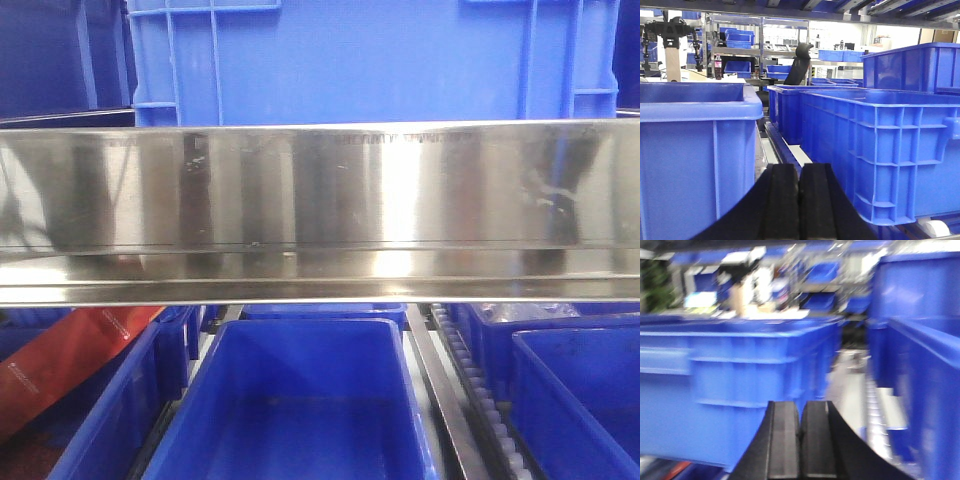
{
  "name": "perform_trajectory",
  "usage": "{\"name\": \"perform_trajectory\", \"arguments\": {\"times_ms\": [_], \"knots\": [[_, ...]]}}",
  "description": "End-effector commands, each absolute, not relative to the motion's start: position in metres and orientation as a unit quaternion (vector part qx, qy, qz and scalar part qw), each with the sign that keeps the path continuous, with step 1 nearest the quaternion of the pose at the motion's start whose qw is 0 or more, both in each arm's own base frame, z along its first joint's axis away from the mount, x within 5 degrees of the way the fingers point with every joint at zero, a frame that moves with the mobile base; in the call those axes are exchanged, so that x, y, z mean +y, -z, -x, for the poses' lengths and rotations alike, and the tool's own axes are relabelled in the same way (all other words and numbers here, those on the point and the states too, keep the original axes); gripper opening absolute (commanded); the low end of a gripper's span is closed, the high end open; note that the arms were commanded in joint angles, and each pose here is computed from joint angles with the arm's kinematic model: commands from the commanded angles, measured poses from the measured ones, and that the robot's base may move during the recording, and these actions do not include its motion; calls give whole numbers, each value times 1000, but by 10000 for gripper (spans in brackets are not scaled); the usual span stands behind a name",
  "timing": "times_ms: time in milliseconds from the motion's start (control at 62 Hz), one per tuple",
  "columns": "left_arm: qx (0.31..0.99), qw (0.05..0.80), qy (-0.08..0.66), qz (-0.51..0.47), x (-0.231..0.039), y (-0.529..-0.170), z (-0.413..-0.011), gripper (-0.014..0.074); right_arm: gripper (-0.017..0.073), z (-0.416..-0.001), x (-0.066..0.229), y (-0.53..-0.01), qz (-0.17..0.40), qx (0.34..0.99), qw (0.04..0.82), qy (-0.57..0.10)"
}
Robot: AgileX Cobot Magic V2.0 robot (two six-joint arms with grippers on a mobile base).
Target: Place cylindrical capacitor in blue bin on shelf
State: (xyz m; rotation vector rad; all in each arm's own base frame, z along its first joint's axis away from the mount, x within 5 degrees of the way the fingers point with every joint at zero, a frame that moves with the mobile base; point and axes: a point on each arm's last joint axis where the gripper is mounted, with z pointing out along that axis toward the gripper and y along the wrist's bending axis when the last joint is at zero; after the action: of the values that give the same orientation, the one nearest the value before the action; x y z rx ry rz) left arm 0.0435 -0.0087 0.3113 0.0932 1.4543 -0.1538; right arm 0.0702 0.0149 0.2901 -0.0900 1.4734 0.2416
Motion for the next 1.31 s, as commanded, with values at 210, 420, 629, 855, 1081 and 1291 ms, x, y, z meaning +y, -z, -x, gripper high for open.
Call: {"name": "perform_trajectory", "arguments": {"times_ms": [210,420,629,855,1081,1291], "knots": [[659,748,69,-38,-8,-312,-43,-111,-168,-62,1,-231,-43,663,745,-58],[659,748,69,-38,-8,-312,-43,-111,-168,-56,1,-215,-25,667,744,-46],[659,748,69,-38,-8,-312,-43,-111,-168,-56,2,-214,-19,671,740,-48],[659,748,69,-38,-8,-312,-43,-111,-168,-56,4,-211,-4,683,728,-58],[659,748,69,-38,-8,-312,-43,-111,-168,-56,4,-211,-4,683,728,-58],[659,748,69,-38,-8,-312,-43,-111,-168,-56,4,-211,-4,683,728,-58]]}}
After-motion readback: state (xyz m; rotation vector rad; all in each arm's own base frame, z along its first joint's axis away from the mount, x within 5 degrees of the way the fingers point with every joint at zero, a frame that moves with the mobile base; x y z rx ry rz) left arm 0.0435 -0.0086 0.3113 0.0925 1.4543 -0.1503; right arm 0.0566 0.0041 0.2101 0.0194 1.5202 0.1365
